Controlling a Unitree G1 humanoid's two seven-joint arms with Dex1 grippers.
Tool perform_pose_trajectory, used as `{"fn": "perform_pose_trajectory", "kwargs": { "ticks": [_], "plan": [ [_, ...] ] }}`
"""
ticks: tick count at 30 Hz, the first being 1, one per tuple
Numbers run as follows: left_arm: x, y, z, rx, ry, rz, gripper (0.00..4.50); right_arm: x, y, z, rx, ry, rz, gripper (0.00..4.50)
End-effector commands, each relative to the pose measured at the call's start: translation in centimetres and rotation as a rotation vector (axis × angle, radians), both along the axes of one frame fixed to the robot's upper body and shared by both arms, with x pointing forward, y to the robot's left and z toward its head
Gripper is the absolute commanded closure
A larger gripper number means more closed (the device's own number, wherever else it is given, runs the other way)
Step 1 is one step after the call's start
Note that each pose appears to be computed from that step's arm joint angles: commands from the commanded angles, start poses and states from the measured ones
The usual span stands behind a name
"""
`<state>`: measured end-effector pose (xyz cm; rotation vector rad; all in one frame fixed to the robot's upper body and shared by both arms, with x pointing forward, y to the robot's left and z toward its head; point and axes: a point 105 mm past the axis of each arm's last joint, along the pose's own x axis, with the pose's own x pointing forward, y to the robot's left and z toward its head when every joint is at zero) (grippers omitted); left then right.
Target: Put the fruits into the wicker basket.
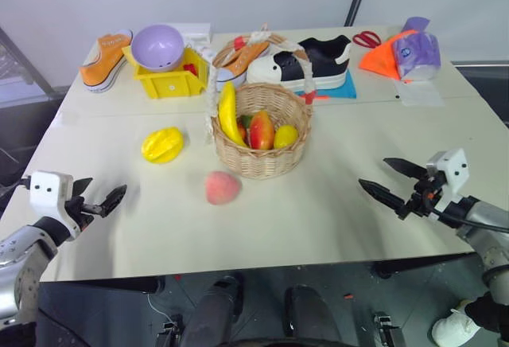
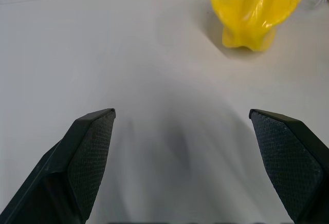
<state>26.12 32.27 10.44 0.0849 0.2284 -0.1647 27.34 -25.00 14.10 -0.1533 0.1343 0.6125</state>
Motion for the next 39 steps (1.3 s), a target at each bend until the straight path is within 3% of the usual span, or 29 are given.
{"fn": "perform_pose_trajectory", "kwargs": {
  "ticks": [1,9,13,20,24,30,39],
  "plan": [
    [-0.2,0.5,1.5,0.025,-0.048,0.018,0.0,0.1,0.3,1.3,-0.002,-0.053,0.014,0.02],
    [1.0,-0.3,2.2,0.019,-0.061,0.001,0.0,0.0,0.2,1.7,-0.018,-0.07,0.009,0.02],
    [2.1,-1.5,3.1,-0.003,-0.077,-0.061,0.0,-0.2,1.8,3.2,-0.027,-0.105,0.075,0.02],
    [5.2,-4.6,5.2,0.091,-0.073,-0.182,0.0,-3.6,8.7,6.4,-0.06,-0.101,0.402,0.02],
    [7.4,-6.1,5.4,0.145,-0.051,-0.216,0.0,-4.9,12.1,6.8,-0.072,-0.097,0.539,0.02],
    [10.0,-7.9,4.7,0.241,0.007,-0.262,0.0,-5.3,14.2,6.6,-0.089,-0.105,0.607,0.02],
    [11.5,-9.5,3.4,0.324,0.04,-0.339,0.0,-5.3,14.8,6.4,-0.087,-0.121,0.607,0.02]
  ]
}}
